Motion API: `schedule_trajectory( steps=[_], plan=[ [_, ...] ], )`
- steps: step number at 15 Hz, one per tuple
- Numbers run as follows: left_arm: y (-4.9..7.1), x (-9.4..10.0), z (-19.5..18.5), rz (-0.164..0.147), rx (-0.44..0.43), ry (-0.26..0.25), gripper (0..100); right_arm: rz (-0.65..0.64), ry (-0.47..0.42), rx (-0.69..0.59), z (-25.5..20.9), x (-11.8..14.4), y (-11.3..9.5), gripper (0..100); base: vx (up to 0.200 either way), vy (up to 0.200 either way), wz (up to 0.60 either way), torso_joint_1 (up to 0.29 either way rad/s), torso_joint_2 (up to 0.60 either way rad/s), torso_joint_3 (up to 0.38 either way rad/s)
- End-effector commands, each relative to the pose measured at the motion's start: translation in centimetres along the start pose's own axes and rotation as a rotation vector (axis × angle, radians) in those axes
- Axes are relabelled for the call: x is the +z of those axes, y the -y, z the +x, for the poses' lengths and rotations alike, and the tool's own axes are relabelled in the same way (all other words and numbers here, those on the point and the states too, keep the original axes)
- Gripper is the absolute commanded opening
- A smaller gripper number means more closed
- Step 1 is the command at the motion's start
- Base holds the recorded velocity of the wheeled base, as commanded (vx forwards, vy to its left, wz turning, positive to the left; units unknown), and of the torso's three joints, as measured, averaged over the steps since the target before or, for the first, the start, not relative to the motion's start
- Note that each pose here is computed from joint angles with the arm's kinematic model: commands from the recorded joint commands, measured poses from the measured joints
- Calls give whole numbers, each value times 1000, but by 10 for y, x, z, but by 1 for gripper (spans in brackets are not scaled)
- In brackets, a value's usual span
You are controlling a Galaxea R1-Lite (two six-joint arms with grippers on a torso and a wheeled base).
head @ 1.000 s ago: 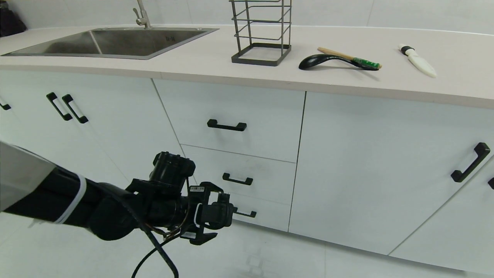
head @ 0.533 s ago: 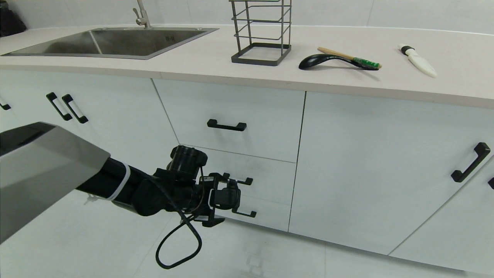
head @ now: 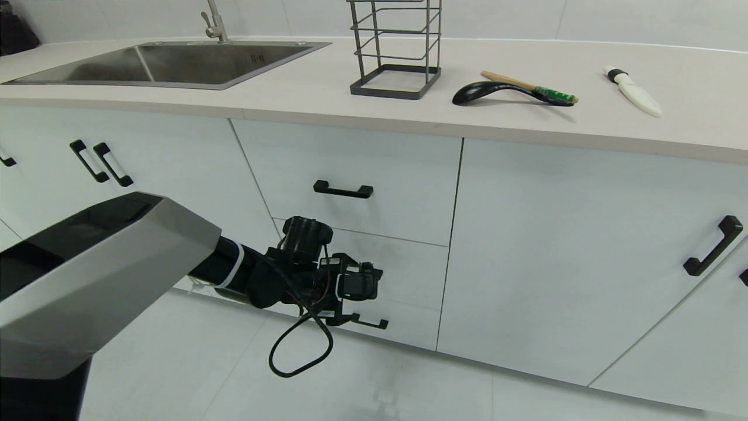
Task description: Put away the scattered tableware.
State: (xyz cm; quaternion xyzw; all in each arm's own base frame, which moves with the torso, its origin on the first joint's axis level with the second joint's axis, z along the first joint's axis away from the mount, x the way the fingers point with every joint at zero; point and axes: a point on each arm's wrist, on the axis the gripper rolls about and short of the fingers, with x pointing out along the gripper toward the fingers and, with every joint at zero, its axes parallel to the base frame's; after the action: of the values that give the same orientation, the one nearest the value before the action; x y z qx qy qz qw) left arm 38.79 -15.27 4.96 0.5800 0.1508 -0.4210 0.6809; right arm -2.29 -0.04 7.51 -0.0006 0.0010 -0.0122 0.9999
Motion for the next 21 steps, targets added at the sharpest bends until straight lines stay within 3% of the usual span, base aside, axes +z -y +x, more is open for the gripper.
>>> schedule_trajectory(
  steps=[1, 8, 14, 21],
  plan=[
    [-3, -2, 16, -1, 2, 3, 100, 0, -1, 0, 0, 0, 0, 0, 0, 0, 0, 0, 0, 0],
    [-10, -8, 34, -15, 21, 7, 100, 0, -1, 1, 0, 0, 0, 0, 0, 0, 0, 0, 0, 0],
    [8, -9, 48, -7, -43, 9, 100, 0, -1, 0, 0, 0, 0, 0, 0, 0, 0, 0, 0, 0],
    [27, -7, 26, -12, -113, 17, 100, 0, -1, 3, 0, 0, 0, 0, 0, 0, 0, 0, 0, 0]
  ],
)
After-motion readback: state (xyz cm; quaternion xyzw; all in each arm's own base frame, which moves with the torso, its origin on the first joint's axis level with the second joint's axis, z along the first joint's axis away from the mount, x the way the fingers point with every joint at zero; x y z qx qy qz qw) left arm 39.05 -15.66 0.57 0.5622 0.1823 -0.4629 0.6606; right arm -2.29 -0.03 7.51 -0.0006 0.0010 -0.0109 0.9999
